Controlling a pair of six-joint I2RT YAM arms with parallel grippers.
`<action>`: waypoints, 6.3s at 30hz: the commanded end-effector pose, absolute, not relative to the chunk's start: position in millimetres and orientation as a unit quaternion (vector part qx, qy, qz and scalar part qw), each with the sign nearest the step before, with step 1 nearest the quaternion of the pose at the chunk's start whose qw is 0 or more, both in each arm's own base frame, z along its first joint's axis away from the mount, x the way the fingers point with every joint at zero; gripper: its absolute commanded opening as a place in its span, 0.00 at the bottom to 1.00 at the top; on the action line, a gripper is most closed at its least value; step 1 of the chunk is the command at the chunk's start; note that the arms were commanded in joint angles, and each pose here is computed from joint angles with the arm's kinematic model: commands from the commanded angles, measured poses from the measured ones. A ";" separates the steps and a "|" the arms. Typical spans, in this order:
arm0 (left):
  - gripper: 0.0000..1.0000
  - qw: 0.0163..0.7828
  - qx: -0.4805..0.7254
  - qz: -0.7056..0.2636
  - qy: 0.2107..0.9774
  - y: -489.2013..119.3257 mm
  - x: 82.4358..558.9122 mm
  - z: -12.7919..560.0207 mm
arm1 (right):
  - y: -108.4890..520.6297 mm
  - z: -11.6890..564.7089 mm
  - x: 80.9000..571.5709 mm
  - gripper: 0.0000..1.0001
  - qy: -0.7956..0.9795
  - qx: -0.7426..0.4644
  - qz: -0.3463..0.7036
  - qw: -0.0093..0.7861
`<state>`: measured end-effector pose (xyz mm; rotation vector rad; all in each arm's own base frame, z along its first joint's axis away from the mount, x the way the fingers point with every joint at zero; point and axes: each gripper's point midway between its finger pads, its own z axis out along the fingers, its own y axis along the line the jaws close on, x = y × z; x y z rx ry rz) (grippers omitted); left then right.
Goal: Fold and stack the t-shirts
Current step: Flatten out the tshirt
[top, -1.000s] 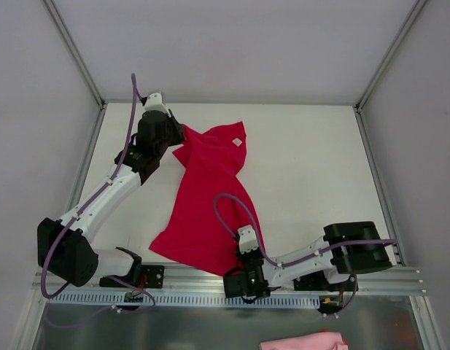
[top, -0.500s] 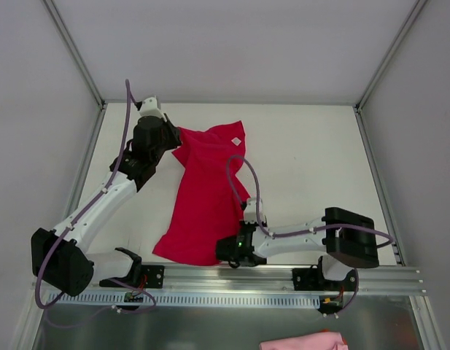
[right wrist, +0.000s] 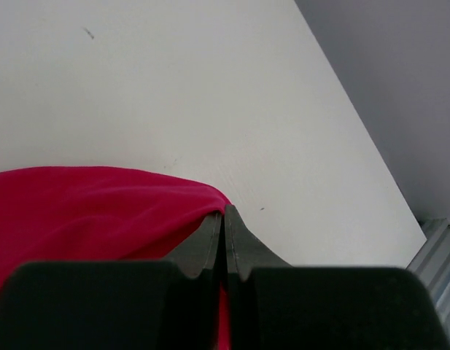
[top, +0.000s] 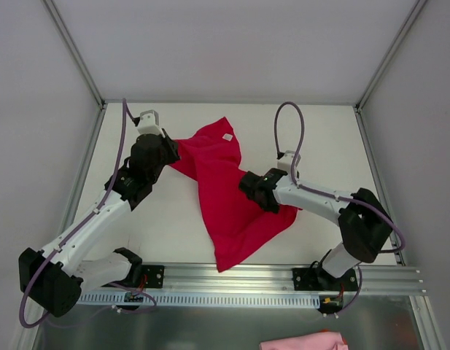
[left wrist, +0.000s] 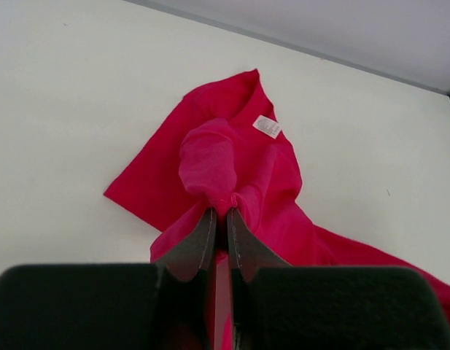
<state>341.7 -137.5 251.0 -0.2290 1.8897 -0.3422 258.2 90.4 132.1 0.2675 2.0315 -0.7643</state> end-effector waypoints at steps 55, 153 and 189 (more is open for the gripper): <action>0.69 0.445 -0.154 -0.049 0.881 -136.3 227.2 41.1 | 184.7 130.3 115.4 0.87 0.837 -0.118 -0.093 0.526; 0.00 0.589 -0.150 -0.061 0.792 -143.8 360.3 305.7 | 123.1 261.6 220.1 0.01 0.823 0.048 -0.158 0.544; 0.00 0.728 0.026 -0.296 0.618 -151.9 210.6 537.4 | 11.2 470.2 203.6 0.01 0.723 0.013 -0.032 0.690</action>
